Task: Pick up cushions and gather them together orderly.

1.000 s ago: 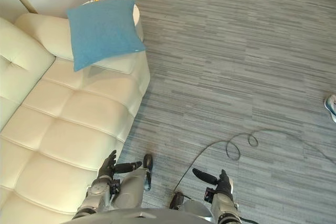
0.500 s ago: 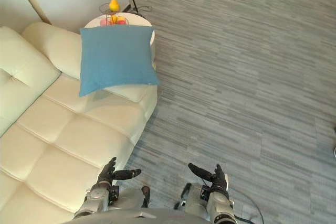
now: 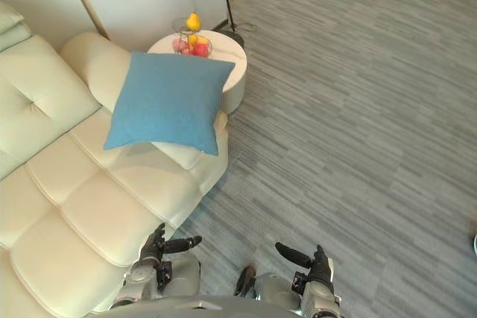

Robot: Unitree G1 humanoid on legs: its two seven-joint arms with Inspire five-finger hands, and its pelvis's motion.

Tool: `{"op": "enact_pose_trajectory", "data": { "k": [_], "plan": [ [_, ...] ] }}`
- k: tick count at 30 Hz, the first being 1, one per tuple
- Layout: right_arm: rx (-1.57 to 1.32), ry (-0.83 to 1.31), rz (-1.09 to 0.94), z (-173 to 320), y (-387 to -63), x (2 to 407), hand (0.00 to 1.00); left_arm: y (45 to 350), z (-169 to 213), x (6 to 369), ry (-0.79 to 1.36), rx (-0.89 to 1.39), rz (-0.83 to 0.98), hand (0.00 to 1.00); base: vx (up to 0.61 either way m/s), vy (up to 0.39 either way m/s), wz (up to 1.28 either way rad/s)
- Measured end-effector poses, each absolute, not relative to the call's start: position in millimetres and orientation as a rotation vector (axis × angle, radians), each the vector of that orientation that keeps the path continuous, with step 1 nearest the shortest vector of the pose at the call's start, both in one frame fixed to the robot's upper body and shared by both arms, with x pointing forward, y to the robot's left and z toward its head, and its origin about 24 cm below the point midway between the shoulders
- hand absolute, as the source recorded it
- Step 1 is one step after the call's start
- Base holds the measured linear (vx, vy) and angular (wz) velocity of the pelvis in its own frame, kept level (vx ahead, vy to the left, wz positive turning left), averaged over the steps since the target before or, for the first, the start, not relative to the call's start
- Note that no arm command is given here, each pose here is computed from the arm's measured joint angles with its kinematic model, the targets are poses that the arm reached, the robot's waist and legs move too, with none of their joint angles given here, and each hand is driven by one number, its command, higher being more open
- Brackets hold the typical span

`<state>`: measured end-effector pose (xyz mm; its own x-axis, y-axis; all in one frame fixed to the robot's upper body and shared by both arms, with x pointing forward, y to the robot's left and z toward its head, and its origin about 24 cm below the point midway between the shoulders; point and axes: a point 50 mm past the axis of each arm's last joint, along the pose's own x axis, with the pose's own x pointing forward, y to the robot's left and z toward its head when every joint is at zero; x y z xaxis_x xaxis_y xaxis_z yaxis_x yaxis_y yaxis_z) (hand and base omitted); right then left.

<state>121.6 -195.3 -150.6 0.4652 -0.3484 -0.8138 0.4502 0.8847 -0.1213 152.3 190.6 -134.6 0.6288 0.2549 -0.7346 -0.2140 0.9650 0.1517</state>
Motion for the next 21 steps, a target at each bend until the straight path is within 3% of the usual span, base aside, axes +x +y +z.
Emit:
{"op": "enact_pose_trajectory", "data": {
  "k": [5,13,21],
  "plan": [
    [0.126,0.967,-0.507,-150.2,-194.5,122.4,1.0,185.5,-132.4,158.2,0.832,0.071,0.229,1.0,0.25,-0.029,0.37],
    [0.12,1.007,-0.496,-154.0,-192.3,118.3,1.0,189.5,-137.8,149.9,0.874,0.104,0.196,1.0,0.32,0.138,0.31],
    [0.107,1.018,-0.486,-155.7,-195.2,107.5,1.0,195.1,-142.0,138.9,0.91,0.126,0.212,1.0,0.24,0.019,0.93]
  ]
}}
